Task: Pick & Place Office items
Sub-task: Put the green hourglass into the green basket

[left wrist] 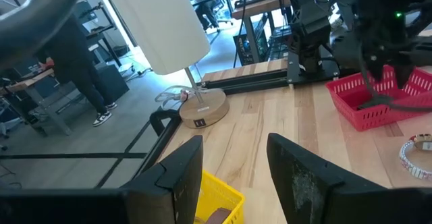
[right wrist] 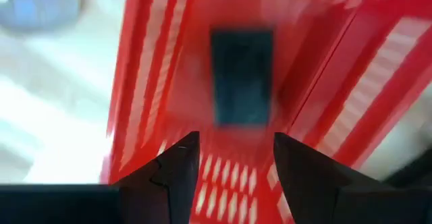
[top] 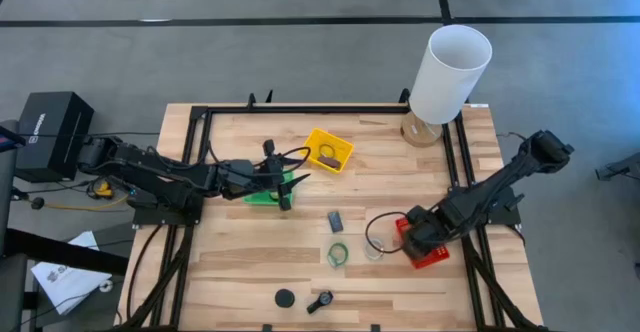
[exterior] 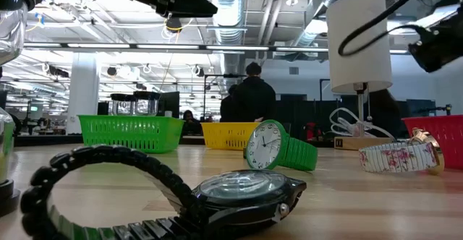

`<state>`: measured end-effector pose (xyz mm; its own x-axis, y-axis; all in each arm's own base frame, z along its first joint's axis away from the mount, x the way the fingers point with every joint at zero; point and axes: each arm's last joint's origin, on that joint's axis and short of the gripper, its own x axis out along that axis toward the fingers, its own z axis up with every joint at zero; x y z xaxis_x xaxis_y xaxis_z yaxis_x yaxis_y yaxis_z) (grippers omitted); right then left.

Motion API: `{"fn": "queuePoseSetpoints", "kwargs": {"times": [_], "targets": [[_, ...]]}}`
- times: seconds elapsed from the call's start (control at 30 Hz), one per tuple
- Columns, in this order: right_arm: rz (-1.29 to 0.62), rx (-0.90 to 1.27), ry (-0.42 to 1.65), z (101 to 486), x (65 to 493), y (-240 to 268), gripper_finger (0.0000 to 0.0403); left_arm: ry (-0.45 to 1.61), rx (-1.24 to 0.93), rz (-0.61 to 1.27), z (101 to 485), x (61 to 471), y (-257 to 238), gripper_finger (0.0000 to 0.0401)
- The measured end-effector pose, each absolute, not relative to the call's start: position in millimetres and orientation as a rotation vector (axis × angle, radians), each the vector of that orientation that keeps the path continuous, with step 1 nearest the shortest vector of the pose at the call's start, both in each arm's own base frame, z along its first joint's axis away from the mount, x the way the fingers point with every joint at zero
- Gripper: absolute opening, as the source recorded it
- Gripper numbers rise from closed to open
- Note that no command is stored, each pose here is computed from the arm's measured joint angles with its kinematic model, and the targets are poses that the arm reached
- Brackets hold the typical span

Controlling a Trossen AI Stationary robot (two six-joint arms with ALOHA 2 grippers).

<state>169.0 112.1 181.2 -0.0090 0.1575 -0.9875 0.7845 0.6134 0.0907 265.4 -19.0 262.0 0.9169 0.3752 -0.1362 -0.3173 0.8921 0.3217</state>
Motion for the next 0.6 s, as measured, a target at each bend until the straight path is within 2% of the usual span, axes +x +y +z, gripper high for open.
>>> {"fn": "queuePoseSetpoints", "kwargs": {"times": [0.13,0.4,0.6], "targets": [[-0.533,0.931,1.64,182,172,111,0.018,0.196,0.299,0.362,262,265,-19,0.0159],[-0.51,0.997,1.586,183,180,110,0.018,0.196,0.299,0.362,262,265,-19,0.0159],[-0.445,0.941,1.587,183,181,110,0.0181,0.182,0.294,0.364,264,266,-19,0.0159]]}}
